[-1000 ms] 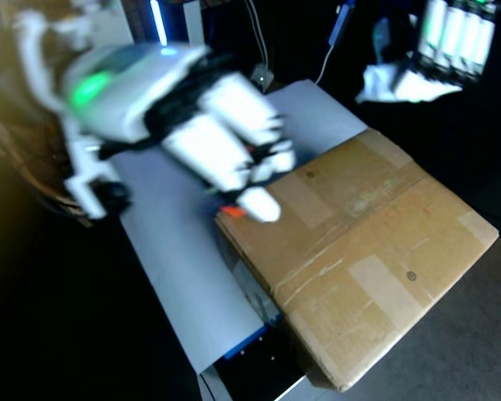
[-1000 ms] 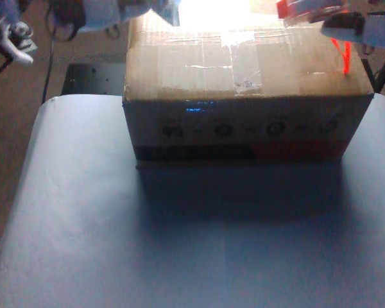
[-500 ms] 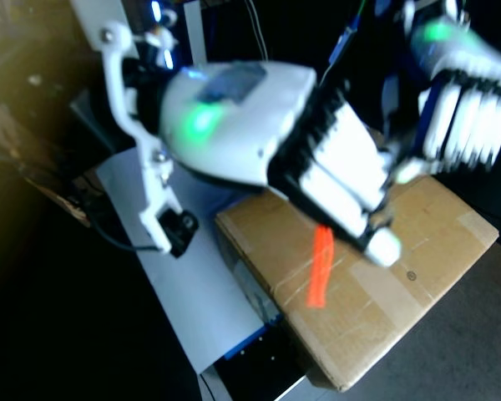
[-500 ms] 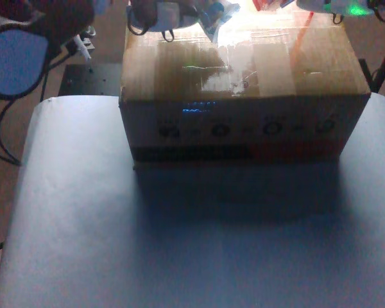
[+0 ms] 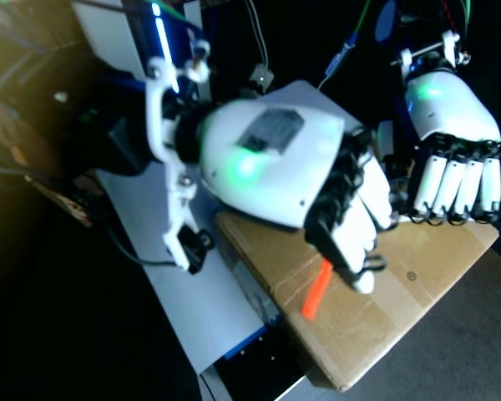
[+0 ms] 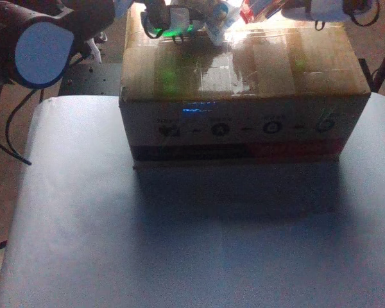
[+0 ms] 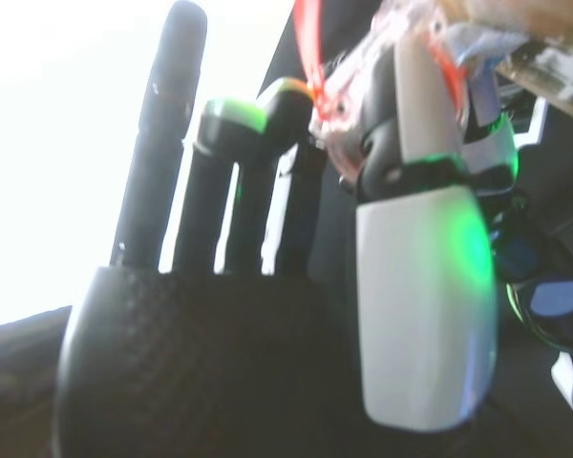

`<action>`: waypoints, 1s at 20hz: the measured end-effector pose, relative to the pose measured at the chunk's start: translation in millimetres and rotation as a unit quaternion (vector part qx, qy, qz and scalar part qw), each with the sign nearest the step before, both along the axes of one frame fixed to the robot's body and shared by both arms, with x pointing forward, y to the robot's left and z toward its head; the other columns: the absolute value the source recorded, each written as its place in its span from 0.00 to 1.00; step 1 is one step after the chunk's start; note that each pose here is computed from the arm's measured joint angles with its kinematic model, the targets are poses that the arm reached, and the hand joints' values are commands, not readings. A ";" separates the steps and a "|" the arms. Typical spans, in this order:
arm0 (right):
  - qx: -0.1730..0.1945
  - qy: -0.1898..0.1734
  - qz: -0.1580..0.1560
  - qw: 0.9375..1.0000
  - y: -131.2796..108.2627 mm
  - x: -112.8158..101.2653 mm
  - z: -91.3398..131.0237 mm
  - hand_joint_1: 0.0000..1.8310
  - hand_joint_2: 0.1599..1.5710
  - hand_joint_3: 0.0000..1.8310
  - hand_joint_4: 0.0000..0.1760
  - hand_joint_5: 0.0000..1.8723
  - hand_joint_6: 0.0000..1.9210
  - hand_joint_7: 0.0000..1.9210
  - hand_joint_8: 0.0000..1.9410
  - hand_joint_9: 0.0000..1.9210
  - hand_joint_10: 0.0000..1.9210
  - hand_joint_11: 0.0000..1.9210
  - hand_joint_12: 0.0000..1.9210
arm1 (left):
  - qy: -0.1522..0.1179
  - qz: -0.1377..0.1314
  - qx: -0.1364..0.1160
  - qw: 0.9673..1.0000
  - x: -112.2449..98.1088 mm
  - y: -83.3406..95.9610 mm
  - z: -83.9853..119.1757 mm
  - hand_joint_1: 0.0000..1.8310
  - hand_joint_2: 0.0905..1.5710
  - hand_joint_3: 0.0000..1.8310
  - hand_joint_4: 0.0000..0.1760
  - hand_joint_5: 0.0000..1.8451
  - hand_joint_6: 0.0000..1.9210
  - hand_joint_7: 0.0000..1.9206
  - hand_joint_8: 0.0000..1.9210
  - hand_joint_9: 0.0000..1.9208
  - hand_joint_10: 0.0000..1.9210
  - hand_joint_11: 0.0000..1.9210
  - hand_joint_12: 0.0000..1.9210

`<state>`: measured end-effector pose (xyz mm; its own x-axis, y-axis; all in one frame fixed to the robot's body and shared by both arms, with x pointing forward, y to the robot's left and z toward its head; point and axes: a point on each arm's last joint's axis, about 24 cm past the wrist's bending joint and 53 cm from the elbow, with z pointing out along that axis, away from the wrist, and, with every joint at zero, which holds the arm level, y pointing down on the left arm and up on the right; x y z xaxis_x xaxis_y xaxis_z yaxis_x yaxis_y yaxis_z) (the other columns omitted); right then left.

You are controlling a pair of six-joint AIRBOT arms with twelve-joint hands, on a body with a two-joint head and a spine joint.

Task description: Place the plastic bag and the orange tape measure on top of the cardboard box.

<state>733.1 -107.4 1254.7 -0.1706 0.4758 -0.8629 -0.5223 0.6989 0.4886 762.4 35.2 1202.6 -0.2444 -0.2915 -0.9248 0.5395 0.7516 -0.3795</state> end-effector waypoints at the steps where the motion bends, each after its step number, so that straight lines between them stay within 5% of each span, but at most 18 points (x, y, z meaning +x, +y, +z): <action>1: -0.003 0.004 0.001 1.000 1.7 0.3 -2.5 0.70 0.69 0.00 0.00 0.53 0.40 0.50 0.69 0.53 0.82 0.52 0.92 | 0.000 0.000 0.001 1.000 0.0 0.0 -0.2 0.67 0.74 0.00 0.00 0.44 0.54 0.45 0.73 0.36 0.75 0.29 0.97; 2: -0.005 0.008 0.002 1.000 2.2 0.3 -5.0 0.69 0.70 0.00 0.00 0.50 0.43 0.47 0.74 0.55 0.88 0.54 0.99 | 0.000 -0.001 0.001 1.000 -0.2 -1.1 -1.1 0.67 0.74 0.00 0.00 0.44 0.55 0.46 0.73 0.37 0.76 0.32 0.98; 3: -0.006 0.010 0.002 1.000 2.5 0.1 -6.9 0.64 0.67 0.00 0.00 0.53 0.50 0.51 0.94 0.57 0.99 0.62 1.00 | 0.001 -0.001 0.001 1.000 -0.4 -1.2 -2.0 0.66 0.75 0.00 0.00 0.43 0.58 0.44 0.71 0.36 0.69 0.28 0.94; 5: -0.005 0.008 0.002 1.000 2.0 -0.2 -7.0 0.63 0.68 0.00 0.00 0.51 0.54 0.47 0.95 0.57 1.00 0.63 1.00 | 0.000 0.000 0.003 1.000 -0.5 -0.2 -3.8 0.65 0.76 0.00 0.00 0.41 0.62 0.43 0.72 0.29 0.66 0.21 0.92; 6: -0.005 0.008 0.002 1.000 2.0 -0.2 -7.3 0.57 0.59 0.00 0.00 0.36 0.31 0.33 0.54 0.30 0.70 0.25 0.94 | -0.001 0.000 0.002 1.000 -0.4 0.0 -3.5 0.64 0.65 0.00 0.00 0.39 0.16 0.32 0.31 0.21 0.55 0.08 0.87; 9: -0.006 0.009 0.002 1.000 1.9 -0.3 -8.6 0.53 0.57 0.00 0.00 0.29 0.25 0.33 0.25 0.26 0.42 0.11 0.79 | 0.004 -0.001 0.007 1.000 -1.3 0.1 -8.5 0.61 0.62 0.00 0.00 0.41 0.02 0.32 0.19 0.18 0.49 0.03 0.87; 10: -0.006 0.009 0.002 1.000 1.9 -0.3 -8.7 0.52 0.58 0.00 0.00 0.27 0.25 0.31 0.23 0.24 0.41 0.09 0.80 | 0.005 -0.001 0.008 1.000 -1.6 0.1 -9.2 0.60 0.62 0.00 0.00 0.40 0.00 0.32 0.09 0.18 0.38 0.00 0.82; 12: -0.007 0.010 0.003 1.000 2.6 -0.7 -9.0 0.52 0.58 0.00 0.00 0.26 0.26 0.29 0.33 0.22 0.51 0.09 0.83 | 0.004 -0.002 0.009 1.000 -3.8 2.3 -8.4 0.59 0.61 0.00 0.00 0.38 0.00 0.31 0.01 0.21 0.20 0.00 0.77; 18: -0.006 0.011 0.006 1.000 5.0 -2.4 -9.3 0.50 0.58 0.00 0.00 0.21 0.32 0.20 0.44 0.15 0.59 0.05 0.88 | 0.007 -0.005 0.010 1.000 -8.9 4.1 -9.6 0.57 0.60 0.00 0.00 0.35 0.00 0.28 0.00 0.19 0.13 0.00 0.69; 20: -0.006 0.011 0.006 1.000 5.0 -2.4 -9.4 0.50 0.58 0.00 0.00 0.18 0.31 0.15 0.47 0.11 0.62 0.03 0.90 | 0.007 -0.004 0.010 1.000 -9.0 5.4 -9.5 0.55 0.61 0.00 0.00 0.27 0.00 0.18 0.00 0.11 0.06 0.00 0.50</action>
